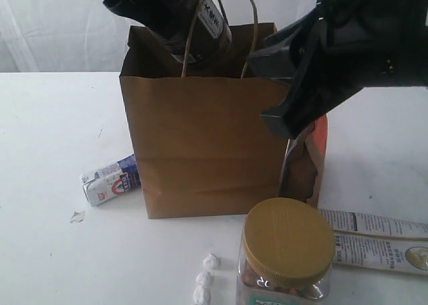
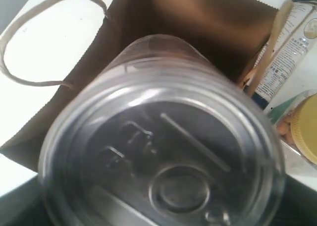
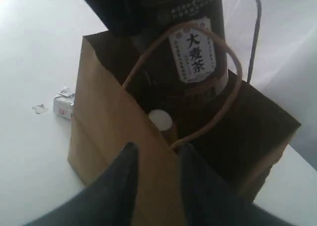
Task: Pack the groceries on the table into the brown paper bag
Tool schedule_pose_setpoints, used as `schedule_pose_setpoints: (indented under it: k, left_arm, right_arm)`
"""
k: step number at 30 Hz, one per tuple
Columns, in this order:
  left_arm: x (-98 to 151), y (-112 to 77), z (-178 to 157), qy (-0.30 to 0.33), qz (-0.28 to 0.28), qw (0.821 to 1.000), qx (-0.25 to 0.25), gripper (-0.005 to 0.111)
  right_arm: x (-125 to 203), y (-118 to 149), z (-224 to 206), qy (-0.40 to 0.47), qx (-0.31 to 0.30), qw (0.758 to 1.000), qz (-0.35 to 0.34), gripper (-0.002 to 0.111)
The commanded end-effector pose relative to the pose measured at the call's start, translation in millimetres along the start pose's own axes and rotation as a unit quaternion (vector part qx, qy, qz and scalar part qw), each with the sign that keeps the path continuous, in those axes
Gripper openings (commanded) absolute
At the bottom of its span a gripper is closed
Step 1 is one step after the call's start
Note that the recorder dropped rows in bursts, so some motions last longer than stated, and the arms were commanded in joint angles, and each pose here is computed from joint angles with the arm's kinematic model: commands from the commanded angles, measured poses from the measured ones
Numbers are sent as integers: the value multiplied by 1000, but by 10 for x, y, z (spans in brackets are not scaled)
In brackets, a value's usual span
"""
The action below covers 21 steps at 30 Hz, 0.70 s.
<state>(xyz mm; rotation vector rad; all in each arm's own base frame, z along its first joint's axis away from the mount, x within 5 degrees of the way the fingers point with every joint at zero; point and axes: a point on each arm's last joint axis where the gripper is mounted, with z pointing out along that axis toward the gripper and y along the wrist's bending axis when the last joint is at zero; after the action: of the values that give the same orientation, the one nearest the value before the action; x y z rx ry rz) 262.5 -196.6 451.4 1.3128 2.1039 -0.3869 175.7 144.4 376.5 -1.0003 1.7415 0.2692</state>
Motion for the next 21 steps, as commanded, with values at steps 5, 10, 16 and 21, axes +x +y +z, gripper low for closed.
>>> schedule_pose_setpoints:
  k: [5,10,16,21]
  left_arm:
    - [20,-124,-135,6,-6,999,42,0]
    - [20,-124,-135,6,-6,999,42,0]
    - [20,-124,-135,6,-6,999,42,0]
    - [20,-124,-135,6,-6,999,42,0]
  right_arm:
    - [-99,-46,-17,-49,27,998,3,51]
    - [-129,-73,100,-70,39,997,3,51]
    - [-54,-158,348,-56,54,997,5,51]
    - [-39,-262,391,-65,79,995,5,49]
